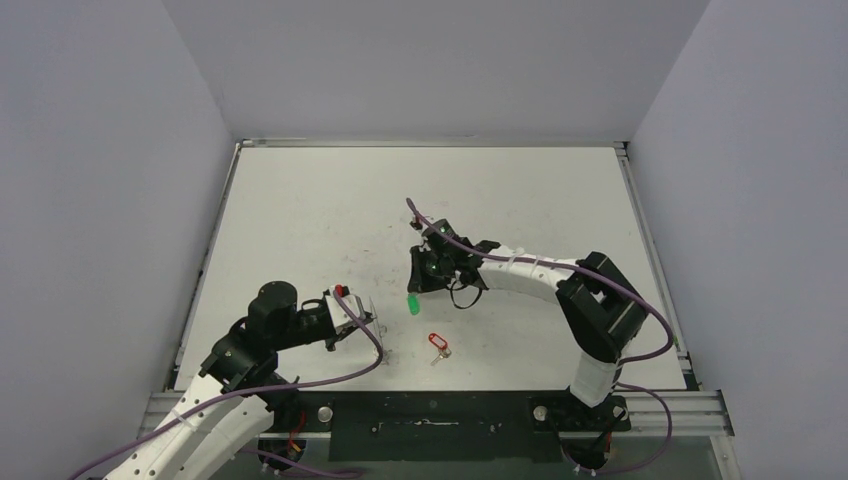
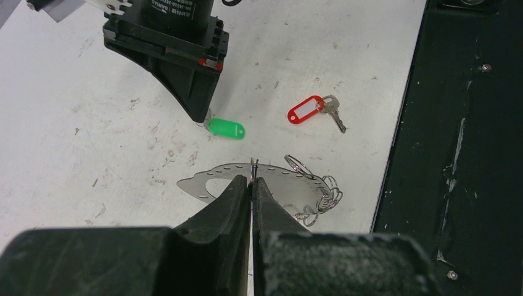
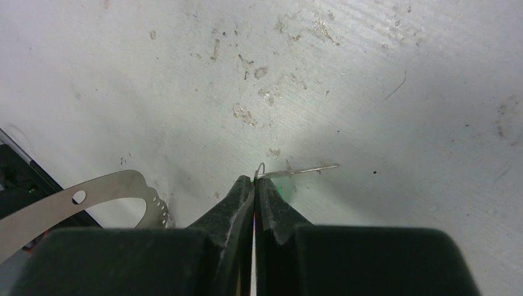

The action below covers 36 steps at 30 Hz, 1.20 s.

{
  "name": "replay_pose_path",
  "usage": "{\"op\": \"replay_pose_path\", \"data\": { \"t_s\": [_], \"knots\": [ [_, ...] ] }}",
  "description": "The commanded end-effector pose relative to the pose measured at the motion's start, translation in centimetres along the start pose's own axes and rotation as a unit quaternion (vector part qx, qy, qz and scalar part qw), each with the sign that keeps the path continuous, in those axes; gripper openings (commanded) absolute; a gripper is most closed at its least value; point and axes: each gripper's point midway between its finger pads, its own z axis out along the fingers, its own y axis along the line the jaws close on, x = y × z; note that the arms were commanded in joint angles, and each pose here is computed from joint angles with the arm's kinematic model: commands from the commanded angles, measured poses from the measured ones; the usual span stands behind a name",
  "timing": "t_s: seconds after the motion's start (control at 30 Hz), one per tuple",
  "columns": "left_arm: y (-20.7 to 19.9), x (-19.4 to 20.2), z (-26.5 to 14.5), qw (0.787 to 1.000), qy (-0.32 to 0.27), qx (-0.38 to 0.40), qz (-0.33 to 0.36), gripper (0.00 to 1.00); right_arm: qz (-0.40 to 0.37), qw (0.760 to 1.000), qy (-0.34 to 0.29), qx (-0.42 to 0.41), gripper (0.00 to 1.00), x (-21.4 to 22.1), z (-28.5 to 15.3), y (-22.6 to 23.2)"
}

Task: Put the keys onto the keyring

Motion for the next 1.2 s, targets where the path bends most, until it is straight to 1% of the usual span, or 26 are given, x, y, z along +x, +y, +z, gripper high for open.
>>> {"op": "replay_pose_path", "data": {
  "t_s": [0.0,0.2,0.3,0.37,0.4,0.43,0.53,0.63,0.87,0.97,1.1,1.17],
  "knots": [
    [-0.2,-0.5,-0.2,1.000,-0.007,0.006,0.005,0.00,-0.017,0.999,-0.029,-0.019,0.00,-1.7,-1.7,0.8],
    [-0.2,-0.5,-0.2,1.000,-0.008,0.006,0.005,0.00,-0.012,1.000,-0.017,-0.021,0.00,-1.2,-1.0,0.6],
    [-0.2,-0.5,-0.2,1.000,-0.009,0.006,0.005,0.00,-0.020,0.999,-0.021,-0.026,0.00,-1.4,-1.5,0.9],
    [-0.2,-0.6,-0.2,1.000,-0.010,0.006,0.005,0.00,-0.031,0.999,-0.030,-0.031,0.00,-1.9,-2.3,1.1],
    [-0.1,-0.5,-0.2,1.000,-0.009,0.003,0.003,0.00,-0.044,0.998,-0.034,-0.043,0.00,-2.0,-2.8,1.4],
    [0.0,-0.5,-0.2,1.000,-0.009,-0.001,-0.001,0.00,-0.063,0.995,-0.038,-0.074,0.00,-2.1,-3.4,2.4],
    [0.2,-0.7,0.0,1.000,-0.009,-0.004,-0.007,0.00,-0.099,0.989,-0.061,-0.096,0.00,-2.6,-5.6,3.3],
    [0.4,-0.9,0.3,1.000,-0.012,-0.003,-0.008,0.00,-0.116,0.985,-0.077,-0.103,0.00,-2.7,-7.2,3.2],
    [0.8,-3.0,1.2,0.999,-0.044,0.010,0.000,0.00,-0.166,0.976,-0.102,-0.102,0.00,-2.4,-11.3,2.9],
    [1.2,-3.3,1.4,0.999,-0.037,0.011,0.013,0.00,-0.172,0.975,-0.114,-0.077,0.00,-2.6,-12.1,2.1],
    [1.5,-2.6,2.0,1.000,-0.020,0.015,0.017,0.00,-0.147,0.984,-0.087,-0.043,0.26,-2.2,-11.1,0.8],
    [1.4,-2.2,2.3,1.000,-0.019,0.019,0.016,0.00,-0.132,0.988,-0.067,-0.040,0.29,-1.6,-10.2,0.4]
  ]
}}
